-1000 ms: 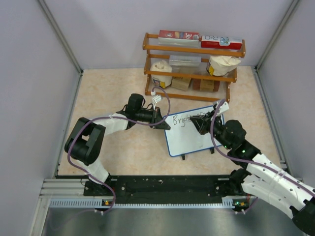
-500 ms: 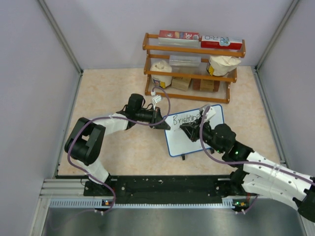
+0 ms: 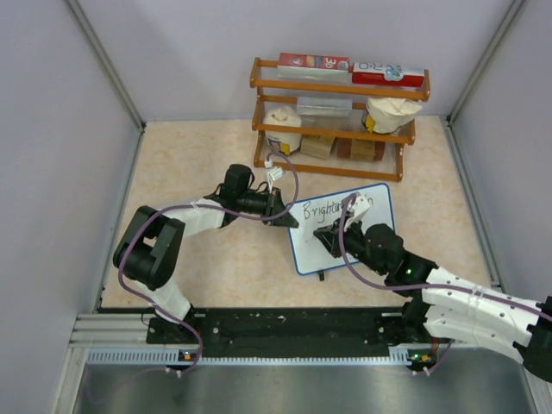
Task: Write a sentence on the whiteboard
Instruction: Write with the whiteboard marker on the whiteboard.
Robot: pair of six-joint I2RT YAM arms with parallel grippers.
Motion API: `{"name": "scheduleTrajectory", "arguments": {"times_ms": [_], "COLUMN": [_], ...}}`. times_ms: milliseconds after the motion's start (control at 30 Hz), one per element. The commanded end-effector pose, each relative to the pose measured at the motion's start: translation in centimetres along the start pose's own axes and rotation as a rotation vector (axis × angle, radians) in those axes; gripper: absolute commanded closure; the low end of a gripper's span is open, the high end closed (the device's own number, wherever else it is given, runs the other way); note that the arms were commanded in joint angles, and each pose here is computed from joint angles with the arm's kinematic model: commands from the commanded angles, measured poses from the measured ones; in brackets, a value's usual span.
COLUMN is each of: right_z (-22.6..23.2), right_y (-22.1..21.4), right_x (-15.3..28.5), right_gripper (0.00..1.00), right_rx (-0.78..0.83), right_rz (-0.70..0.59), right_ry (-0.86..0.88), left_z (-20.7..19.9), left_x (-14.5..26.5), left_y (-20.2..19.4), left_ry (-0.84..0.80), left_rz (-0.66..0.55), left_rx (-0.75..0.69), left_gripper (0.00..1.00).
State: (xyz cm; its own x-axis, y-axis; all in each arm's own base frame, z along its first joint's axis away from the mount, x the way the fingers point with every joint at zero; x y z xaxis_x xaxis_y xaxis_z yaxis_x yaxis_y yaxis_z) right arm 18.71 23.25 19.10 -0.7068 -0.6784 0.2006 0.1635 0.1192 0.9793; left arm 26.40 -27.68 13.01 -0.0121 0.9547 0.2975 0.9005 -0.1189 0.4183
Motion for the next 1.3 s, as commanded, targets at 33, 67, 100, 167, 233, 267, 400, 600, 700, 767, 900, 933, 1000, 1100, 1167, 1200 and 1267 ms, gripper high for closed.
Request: {"name": "scheduleTrajectory", "arguments": {"times_ms": [33,67,100,167,233,267,400,600,700,767,900,933,1000,1100,1167,1200,1267], "right_z": [0.4,0.4,0.3,0.2,0.1,0.1,-0.1,-0.1,-0.1,-0.1,-0.3,-0.3,-0.4,-0.7,-1.1,-1.1,-1.5], "right_y": [0.5,0.4,0.4,0.3,0.1,0.1,0.3,0.2,0.1,-0.2,-0.5,-0.6,-0.6,-0.9,-1.0,-1.1,-1.3], "right_x": [0.1,0.1,0.0,-0.1,-0.3,-0.4,-0.7,-1.0,-1.2,-1.3,-1.4,-1.5,-1.5,-1.5,-1.4,-1.4,-1.3], "right_gripper": [1.00,1.00,1.00,1.00,1.00,1.00,1.00,1.00,1.00,1.00,1.00,1.00,1.00,1.00,1.00,1.00,1.00], "right_rx": [-0.034,-0.035,-0.033,-0.034,-0.034,-0.037,-0.039,-0.041,-0.042,-0.045,-0.044,-0.044,-0.046,-0.044,-0.048,-0.049,-0.053], "right_rz": [-0.038,-0.035,-0.034,-0.030,-0.023,-0.023,-0.026,-0.025,-0.023,-0.012,-0.006,-0.001,0.002,0.015,0.026,0.028,0.039], "right_ry": [0.000,-0.004,-0.010,-0.015,-0.028,-0.031,-0.046,-0.049,-0.049,-0.051,-0.066,-0.068,-0.080,-0.102,-0.126,-0.131,-0.155], "left_z": [3.7,3.8,3.8,3.8,3.8,3.8,3.8,3.8,3.7,3.8,3.7,3.7,3.7,3.7,3.7,3.7,3.7], "left_x": [-0.4,-0.4,-0.4,-0.4,-0.5,-0.4,-0.4,-0.4,-0.4,-0.5,-0.4,-0.4,-0.4,-0.4,-0.4,-0.4,-0.4], "left_y": [-0.9,-0.8,-0.9,-0.9,-0.9,-0.8,-0.8,-0.9,-0.9,-0.9,-0.9,-0.9,-0.9,-0.9,-0.9,-0.9,-0.9], "left_ry": [0.166,0.168,0.167,0.165,0.167,0.167,0.167,0.166,0.166,0.166,0.164,0.164,0.164,0.164,0.164,0.164,0.164], "left_rz": [-0.017,-0.018,-0.017,-0.015,-0.015,-0.017,-0.017,-0.015,-0.014,-0.013,-0.013,-0.013,-0.014,-0.013,-0.013,-0.013,-0.014], "left_rx": [-0.063,-0.061,-0.060,-0.060,-0.061,-0.062,-0.062,-0.062,-0.061,-0.060,-0.061,-0.061,-0.062,-0.059,-0.061,-0.061,-0.062], "left_gripper": [1.00,1.00,1.00,1.00,1.00,1.00,1.00,1.00,1.00,1.00,1.00,1.00,1.00,1.00,1.00,1.00,1.00]}}
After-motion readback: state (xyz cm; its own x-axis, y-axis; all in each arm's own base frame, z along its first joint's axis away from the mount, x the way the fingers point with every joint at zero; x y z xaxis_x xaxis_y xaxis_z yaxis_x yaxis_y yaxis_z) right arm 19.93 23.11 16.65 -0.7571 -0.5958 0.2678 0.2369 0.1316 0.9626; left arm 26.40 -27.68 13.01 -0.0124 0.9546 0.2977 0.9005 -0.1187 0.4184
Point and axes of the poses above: each gripper's point midway between its finger pads, its own x axis back along the fingers, its own z axis along the line the jaws close on, y = z × x, the point moved 3 cm from there along x, back along the fingers, and after that the axes turned 14 degrees about x, right-handed, at the moved point
